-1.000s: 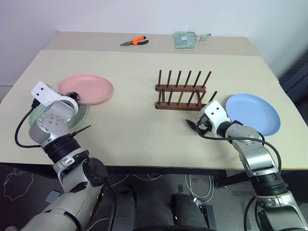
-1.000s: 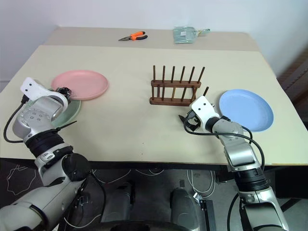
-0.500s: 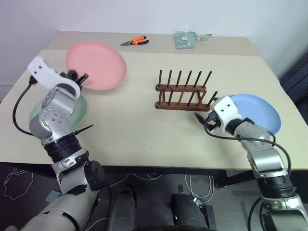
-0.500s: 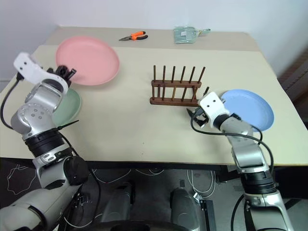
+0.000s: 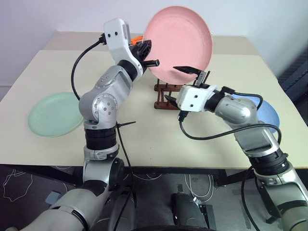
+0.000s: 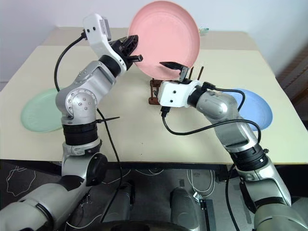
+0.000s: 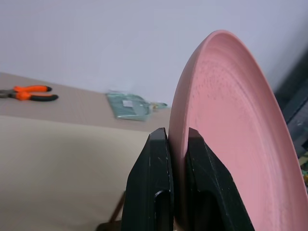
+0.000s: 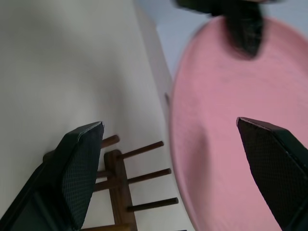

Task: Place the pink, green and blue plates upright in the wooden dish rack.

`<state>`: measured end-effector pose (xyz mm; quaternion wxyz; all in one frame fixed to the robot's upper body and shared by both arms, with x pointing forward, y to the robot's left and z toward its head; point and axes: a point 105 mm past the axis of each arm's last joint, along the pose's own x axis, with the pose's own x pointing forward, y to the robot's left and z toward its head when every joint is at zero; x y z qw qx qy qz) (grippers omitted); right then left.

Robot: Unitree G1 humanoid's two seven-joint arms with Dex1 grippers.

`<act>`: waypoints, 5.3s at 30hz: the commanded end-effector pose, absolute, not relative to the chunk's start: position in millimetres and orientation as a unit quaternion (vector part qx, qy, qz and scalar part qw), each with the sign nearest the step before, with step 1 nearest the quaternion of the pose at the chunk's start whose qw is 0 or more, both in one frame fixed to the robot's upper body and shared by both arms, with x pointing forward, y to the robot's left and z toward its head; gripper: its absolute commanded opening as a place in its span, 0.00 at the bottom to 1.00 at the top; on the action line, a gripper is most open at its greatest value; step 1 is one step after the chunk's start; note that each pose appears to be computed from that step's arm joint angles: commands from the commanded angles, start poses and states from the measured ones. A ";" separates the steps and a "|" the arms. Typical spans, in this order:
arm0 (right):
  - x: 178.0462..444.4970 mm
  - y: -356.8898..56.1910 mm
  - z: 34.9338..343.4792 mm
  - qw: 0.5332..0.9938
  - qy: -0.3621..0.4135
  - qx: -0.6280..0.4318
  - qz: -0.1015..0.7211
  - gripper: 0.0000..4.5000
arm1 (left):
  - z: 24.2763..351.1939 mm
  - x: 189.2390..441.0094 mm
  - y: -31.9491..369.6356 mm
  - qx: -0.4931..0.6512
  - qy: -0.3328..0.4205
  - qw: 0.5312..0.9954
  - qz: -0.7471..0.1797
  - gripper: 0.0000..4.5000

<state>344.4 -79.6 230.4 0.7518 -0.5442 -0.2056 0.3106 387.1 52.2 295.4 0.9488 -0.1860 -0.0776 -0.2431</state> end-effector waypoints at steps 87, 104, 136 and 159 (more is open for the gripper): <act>312.5 -67.1 199.3 0.815 -0.135 -0.341 0.449 0.98 | 162.2 310.5 372.1 -0.044 0.058 0.937 0.342 1.00; 317.7 -67.2 189.7 0.821 -0.140 -0.345 0.432 1.00 | 121.9 309.6 360.4 -0.223 0.099 0.909 0.338 0.37; 351.3 -59.6 216.9 0.741 -0.265 -0.556 0.268 0.00 | 303.1 359.2 122.2 -0.173 -0.139 0.953 -0.204 0.36; 330.5 -106.2 272.1 0.937 -0.191 -0.005 0.291 0.00 | 184.6 326.3 104.0 0.081 -0.060 0.924 -0.369 0.70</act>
